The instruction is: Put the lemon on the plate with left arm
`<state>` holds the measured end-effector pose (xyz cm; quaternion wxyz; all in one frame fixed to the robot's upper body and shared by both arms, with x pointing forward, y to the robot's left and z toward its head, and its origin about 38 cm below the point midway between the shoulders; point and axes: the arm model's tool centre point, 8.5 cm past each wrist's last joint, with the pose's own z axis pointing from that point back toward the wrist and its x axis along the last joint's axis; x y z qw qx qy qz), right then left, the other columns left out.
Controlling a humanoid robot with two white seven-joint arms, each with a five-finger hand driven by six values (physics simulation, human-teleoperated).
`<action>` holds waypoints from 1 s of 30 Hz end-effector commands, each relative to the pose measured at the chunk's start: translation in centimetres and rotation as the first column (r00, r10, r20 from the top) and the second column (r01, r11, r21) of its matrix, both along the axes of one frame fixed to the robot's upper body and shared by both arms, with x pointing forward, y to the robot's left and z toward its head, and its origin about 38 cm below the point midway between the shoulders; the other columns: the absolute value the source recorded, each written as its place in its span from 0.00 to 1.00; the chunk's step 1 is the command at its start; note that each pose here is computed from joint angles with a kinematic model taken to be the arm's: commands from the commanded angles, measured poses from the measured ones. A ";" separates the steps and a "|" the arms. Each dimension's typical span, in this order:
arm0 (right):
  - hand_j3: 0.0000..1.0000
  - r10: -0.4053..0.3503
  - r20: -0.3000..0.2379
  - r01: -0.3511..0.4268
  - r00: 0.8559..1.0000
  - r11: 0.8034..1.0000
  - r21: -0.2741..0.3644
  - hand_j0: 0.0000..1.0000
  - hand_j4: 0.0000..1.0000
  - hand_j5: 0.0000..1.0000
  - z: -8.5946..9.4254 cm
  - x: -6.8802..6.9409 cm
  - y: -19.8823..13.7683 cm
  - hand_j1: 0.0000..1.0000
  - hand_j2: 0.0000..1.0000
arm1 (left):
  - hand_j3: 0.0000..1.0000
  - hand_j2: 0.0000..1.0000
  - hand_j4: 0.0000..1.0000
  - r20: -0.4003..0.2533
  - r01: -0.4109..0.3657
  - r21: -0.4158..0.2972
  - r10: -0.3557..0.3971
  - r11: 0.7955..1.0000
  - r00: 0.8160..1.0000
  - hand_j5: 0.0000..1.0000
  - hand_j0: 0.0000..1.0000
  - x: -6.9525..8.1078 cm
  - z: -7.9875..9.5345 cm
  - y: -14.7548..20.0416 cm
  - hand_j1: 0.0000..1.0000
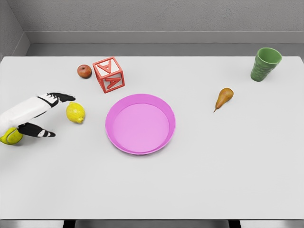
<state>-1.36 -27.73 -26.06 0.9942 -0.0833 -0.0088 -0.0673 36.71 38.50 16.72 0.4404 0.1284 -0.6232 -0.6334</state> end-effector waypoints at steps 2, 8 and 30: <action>1.00 0.000 0.000 0.000 1.000 1.000 0.002 1.00 1.00 1.00 0.0 0.0 0.0 1.00 1.00 | 1.00 1.00 1.00 -0.020 -0.010 0.102 0.012 0.995 1.000 1.00 1.00 0.2 1.6 2.4 1.00; 1.00 0.001 0.000 -0.001 1.000 1.000 0.000 1.00 1.00 1.00 0.0 0.0 0.0 1.00 1.00 | 1.00 1.00 1.00 0.088 -0.006 0.220 -0.013 0.975 0.996 1.00 1.00 3.0 6.0 2.1 1.00; 1.00 0.000 0.000 0.000 1.000 1.000 0.000 1.00 1.00 1.00 0.0 0.0 0.0 1.00 1.00 | 1.00 1.00 1.00 0.041 0.143 0.476 -0.185 0.868 0.982 1.00 1.00 6.3 1.2 -6.1 1.00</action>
